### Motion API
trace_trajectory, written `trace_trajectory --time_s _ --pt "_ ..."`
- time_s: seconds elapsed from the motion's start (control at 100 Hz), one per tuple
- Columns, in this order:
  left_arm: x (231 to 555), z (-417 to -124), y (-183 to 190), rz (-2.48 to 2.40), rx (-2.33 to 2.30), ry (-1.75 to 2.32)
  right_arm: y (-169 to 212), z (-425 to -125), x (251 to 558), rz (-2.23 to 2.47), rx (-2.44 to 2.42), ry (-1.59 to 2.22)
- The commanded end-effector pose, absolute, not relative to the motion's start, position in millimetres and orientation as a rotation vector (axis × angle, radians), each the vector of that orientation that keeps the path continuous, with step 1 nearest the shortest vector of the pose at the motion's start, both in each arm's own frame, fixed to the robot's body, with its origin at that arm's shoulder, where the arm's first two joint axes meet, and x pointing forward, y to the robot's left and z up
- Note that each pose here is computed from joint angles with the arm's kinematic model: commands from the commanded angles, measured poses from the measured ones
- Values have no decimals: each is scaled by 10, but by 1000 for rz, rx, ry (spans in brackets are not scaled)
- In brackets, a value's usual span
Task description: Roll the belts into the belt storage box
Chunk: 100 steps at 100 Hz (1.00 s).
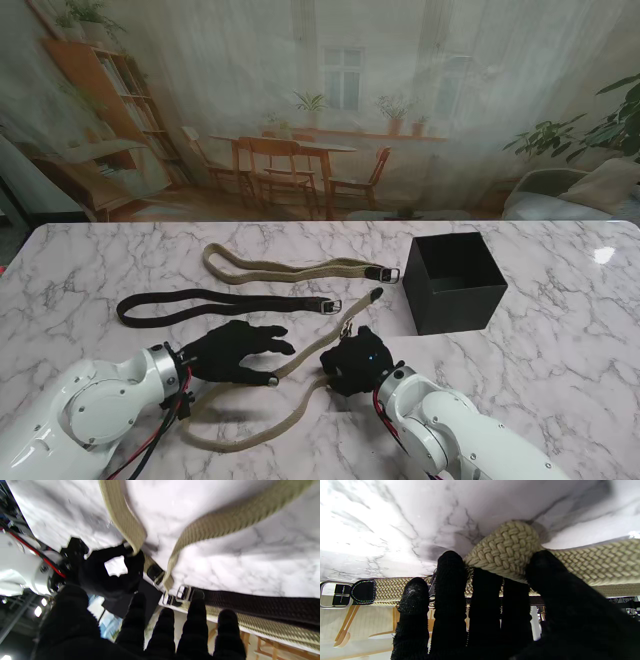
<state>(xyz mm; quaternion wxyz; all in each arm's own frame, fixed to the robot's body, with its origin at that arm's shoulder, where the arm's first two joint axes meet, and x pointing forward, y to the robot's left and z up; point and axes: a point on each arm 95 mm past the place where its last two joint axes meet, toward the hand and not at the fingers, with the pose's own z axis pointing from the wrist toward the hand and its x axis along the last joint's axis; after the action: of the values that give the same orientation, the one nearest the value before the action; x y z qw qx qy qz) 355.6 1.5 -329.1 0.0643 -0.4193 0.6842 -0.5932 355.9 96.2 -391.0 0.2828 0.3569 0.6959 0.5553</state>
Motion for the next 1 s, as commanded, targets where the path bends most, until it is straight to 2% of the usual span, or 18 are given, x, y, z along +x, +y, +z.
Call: trace_trajectory --time_s 0.0,0.33,0.62,0.99 --pt "3486 -3336 62 -1745 -1262 2144 931 -4008 3500 1461 975 1884" --pt "3270 -3492 329 -1585 -1212 2273 855 -3961 3507 1450 978 1847" --pt "3190 -3664 618 -1497 -1229 2121 826 -3969 3498 1440 981 1844" --pt "3391 -3780 475 -1454 -1224 2058 832 -3976 3496 1447 988 1846"
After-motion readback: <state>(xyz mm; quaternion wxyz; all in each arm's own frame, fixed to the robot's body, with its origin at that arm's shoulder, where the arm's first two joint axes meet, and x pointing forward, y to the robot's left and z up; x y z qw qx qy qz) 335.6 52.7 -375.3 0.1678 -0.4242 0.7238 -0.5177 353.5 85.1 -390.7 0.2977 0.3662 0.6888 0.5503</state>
